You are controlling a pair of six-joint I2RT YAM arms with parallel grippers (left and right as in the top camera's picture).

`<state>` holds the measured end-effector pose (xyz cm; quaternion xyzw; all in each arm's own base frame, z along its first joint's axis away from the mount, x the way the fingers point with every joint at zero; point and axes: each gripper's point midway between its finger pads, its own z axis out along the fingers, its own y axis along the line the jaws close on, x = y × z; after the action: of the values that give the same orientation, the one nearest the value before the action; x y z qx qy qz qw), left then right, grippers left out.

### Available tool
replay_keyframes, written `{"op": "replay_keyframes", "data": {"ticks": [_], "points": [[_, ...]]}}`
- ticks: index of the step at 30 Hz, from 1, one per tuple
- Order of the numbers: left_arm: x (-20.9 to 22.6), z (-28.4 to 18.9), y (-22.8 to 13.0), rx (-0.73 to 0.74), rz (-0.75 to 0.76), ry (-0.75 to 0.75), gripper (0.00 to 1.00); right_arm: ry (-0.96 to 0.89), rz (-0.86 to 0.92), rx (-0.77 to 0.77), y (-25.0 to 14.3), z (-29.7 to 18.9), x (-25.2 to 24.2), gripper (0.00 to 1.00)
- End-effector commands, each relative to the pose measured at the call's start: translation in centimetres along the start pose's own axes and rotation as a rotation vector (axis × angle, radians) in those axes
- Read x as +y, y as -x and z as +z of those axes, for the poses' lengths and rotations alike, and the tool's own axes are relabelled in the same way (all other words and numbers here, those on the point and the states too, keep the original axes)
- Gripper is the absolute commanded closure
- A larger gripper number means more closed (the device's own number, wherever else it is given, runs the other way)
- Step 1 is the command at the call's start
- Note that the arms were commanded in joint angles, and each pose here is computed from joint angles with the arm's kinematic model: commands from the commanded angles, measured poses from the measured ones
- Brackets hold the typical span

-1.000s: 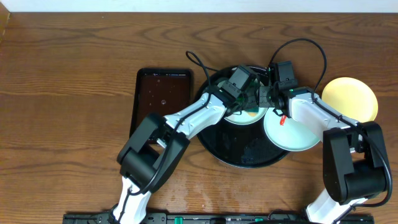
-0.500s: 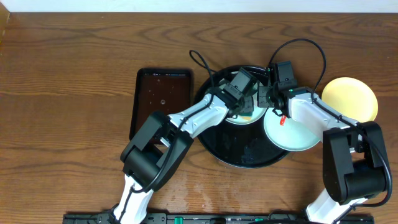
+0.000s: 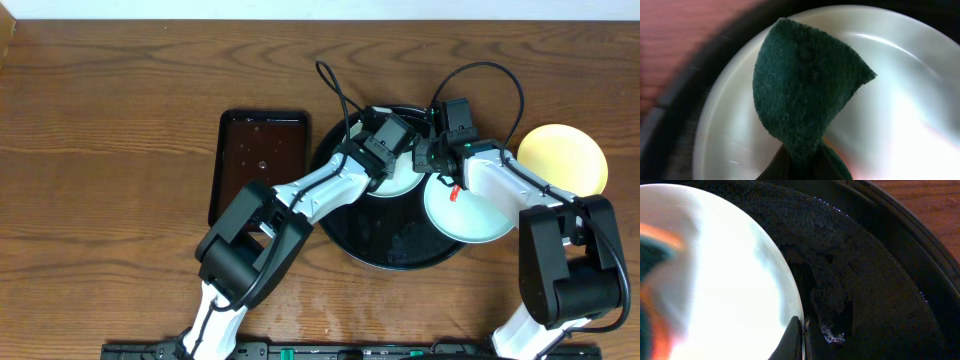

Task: Clean dirty plates on tray and stack at the side
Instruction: 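Scrub upper pale green plate with sponge in left gripper, then carry sponge with left gripper back onto dark sponge tray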

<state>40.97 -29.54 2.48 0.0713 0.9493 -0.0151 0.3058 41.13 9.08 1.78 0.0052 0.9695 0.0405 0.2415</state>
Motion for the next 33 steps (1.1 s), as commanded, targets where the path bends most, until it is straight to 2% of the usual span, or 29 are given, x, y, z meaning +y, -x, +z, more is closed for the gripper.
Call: {"op": "replay_keyframes", "data": {"ticks": [1,7,14,16,18,21,25,33], "points": [[3.7,-0.5,2.3,-0.091,0.050,0.167,0.92,-0.042,-0.002,0.009,-0.4,0.4,-0.9,0.99],[3.5,-3.1,4.7,-0.158,0.035,0.143,0.92,-0.042,-0.002,0.009,-0.4,0.4,-0.9,0.99],[4.1,-9.7,8.4,-0.258,-0.076,0.084,0.92,-0.042,-0.002,0.009,-0.4,0.4,-0.9,0.99],[4.4,-11.6,8.6,-0.250,-0.081,0.061,0.92,-0.042,-0.002,0.008,-0.4,0.4,-0.9,0.87],[5.0,-13.2,8.1,-0.222,-0.073,0.047,0.92,-0.042,-0.002,0.009,-0.4,0.4,-0.9,0.81],[6.5,-14.8,7.1,-0.164,-0.065,0.048,0.92,-0.042,-0.002,0.008,-0.4,0.4,-0.9,0.80],[9.6,-16.2,5.2,-0.049,-0.076,0.058,0.92,-0.042,-0.002,0.008,-0.4,0.4,-0.9,0.89],[17.8,-15.7,1.6,0.162,-0.170,0.190,0.92,-0.042,0.001,0.010,-0.5,0.4,-1.0,0.90]]}}
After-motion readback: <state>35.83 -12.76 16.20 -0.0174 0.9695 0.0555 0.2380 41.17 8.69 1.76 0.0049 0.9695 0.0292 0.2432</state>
